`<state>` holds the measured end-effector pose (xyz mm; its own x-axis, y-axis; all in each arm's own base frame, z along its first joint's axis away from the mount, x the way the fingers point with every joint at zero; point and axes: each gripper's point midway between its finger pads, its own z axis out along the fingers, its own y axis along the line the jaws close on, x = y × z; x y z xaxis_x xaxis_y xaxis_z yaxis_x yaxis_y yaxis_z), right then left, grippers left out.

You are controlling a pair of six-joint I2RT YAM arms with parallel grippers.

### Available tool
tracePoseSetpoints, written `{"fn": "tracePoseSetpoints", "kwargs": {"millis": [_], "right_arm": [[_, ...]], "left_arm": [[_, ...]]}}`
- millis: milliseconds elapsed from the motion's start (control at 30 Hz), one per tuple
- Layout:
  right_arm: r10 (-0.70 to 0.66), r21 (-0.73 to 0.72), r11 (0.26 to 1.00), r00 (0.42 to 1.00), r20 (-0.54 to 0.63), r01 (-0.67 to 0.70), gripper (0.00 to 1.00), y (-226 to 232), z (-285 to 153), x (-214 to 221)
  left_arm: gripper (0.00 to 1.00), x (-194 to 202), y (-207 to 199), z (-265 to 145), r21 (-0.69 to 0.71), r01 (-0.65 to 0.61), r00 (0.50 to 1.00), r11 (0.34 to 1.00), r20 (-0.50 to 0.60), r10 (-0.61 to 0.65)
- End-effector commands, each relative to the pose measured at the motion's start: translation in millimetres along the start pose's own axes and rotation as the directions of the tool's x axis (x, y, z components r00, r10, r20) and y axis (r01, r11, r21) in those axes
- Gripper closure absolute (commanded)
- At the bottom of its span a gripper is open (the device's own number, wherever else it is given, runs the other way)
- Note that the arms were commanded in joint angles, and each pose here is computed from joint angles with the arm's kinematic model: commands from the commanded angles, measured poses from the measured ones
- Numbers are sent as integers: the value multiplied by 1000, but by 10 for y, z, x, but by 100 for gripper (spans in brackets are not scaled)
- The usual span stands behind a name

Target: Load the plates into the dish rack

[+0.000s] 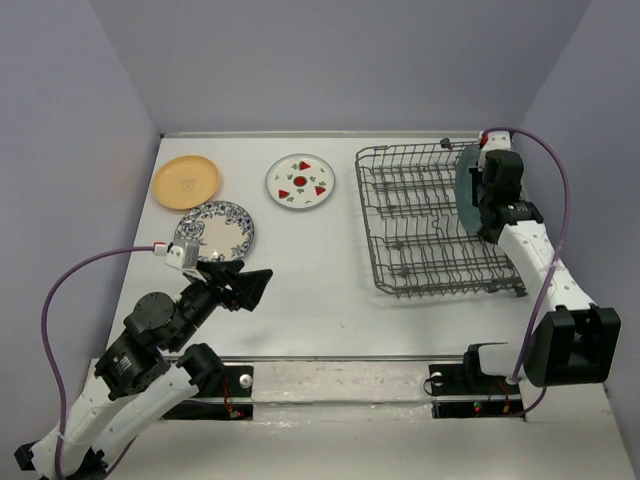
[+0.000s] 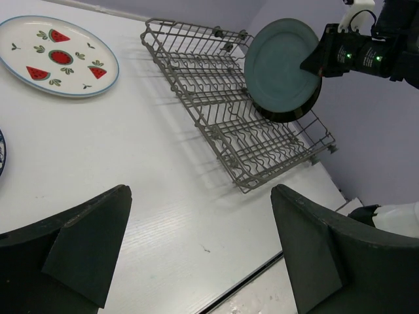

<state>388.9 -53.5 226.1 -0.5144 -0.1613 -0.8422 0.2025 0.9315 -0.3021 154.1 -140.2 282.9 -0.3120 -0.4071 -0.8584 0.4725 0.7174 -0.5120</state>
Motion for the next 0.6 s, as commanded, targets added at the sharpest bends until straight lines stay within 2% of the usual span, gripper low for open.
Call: {"fn": "tracePoseSetpoints", "kwargs": {"millis": [0,200,300,567], "right_arm": [[85,72,992,977,197,-101,93,-231,-14,-536],[89,113,987,976,197,-113,93,-287,10,-492],[87,96,989,973,213,-110,93,-277,-28,-535],[85,35,995,983,163,-92,93,-90,119,-349]], "left_arm": [[1,-113,-36,-15,10,7,999,1000,42,-7],[1,-113,-35,-19,10,7,999,1000,44,-7],[1,-112,-39,-16,12,7,999,1000,43,-7],[1,-118,-42,-18,13,7,999,1000,45,-8]]}}
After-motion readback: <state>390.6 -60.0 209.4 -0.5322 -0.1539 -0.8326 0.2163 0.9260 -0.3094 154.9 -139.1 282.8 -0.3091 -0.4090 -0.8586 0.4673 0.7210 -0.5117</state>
